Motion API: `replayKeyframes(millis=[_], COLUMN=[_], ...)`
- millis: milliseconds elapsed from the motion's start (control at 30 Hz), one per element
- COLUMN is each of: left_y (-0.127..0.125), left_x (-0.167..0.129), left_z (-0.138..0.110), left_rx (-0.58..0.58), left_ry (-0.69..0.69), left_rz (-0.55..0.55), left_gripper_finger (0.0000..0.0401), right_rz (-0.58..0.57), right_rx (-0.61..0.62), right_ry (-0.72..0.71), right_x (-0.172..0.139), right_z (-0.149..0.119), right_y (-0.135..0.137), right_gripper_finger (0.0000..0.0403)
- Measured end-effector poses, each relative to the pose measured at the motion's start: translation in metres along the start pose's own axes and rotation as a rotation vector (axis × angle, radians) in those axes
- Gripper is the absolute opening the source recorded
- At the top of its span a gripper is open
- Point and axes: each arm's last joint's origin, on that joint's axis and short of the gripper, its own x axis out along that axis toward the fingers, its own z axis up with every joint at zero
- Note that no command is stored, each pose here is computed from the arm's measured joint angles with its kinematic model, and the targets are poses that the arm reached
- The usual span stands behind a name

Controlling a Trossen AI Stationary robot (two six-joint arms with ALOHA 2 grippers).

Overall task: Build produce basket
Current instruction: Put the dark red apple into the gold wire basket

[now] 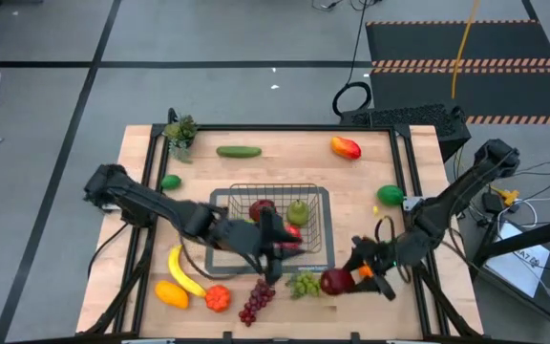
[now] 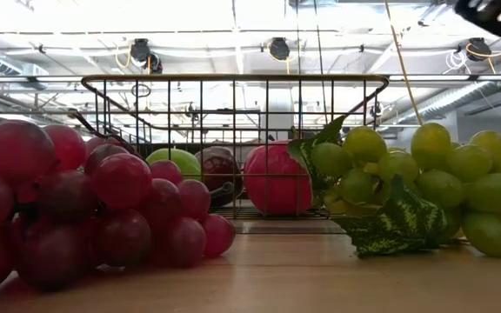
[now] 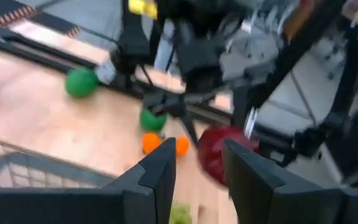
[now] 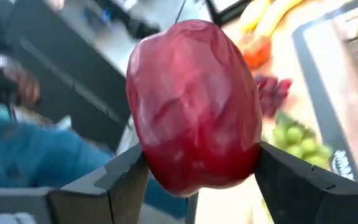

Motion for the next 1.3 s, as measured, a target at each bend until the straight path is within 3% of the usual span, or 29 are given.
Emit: replayKeyframes(millis=[133,233,400,567,700,900,1067,1300], left_y=[0.020,0.032,0.059,0.087,0.098,0.101,0.100,0.104], left_x=[-0.040,-0.072,-0.114,-0.137,-0.139,-0.128,-0.114,-0.084], left_z=[0.032,0.051,0.079,0.099,0.105,0.109,0.114,0.109], left_rx=[-0.007,0.063,0.166,0.161,0.205,0.247,0.177,0.039], left_ry=[-0.062,-0.119,-0.217,-0.248,-0.219,-0.233,-0.298,-0.259], left_rz=[0.055,0.117,0.199,0.119,-0.003,-0.071,-0.098,-0.117], left_gripper_finger=[0.0132,0.0141,0.0183,0.0231,0.0238,0.0202,0.0169,0.0148], right_rz=[-0.014,0.009,-0.088,-0.236,-0.335,-0.448,-0.376,-0.282], right_rx=[0.113,0.129,0.042,-0.075,-0.181,-0.339,-0.412,-0.451], right_ry=[-0.147,-0.338,-0.573,-0.678,-0.724,-0.665,-0.616,-0.541], right_x=[-0.003,-0.006,-0.016,-0.025,-0.027,-0.014,-0.013,-0.024], right_z=[0.023,0.046,0.086,0.123,0.150,0.176,0.187,0.192], right_y=[-0.009,-0.010,-0.007,0.000,0.008,0.009,0.004,-0.002], right_gripper_finger=[0.0258,0.0258,0.0258,0.0258,0.0258,0.0258,0.0258,0.0258])
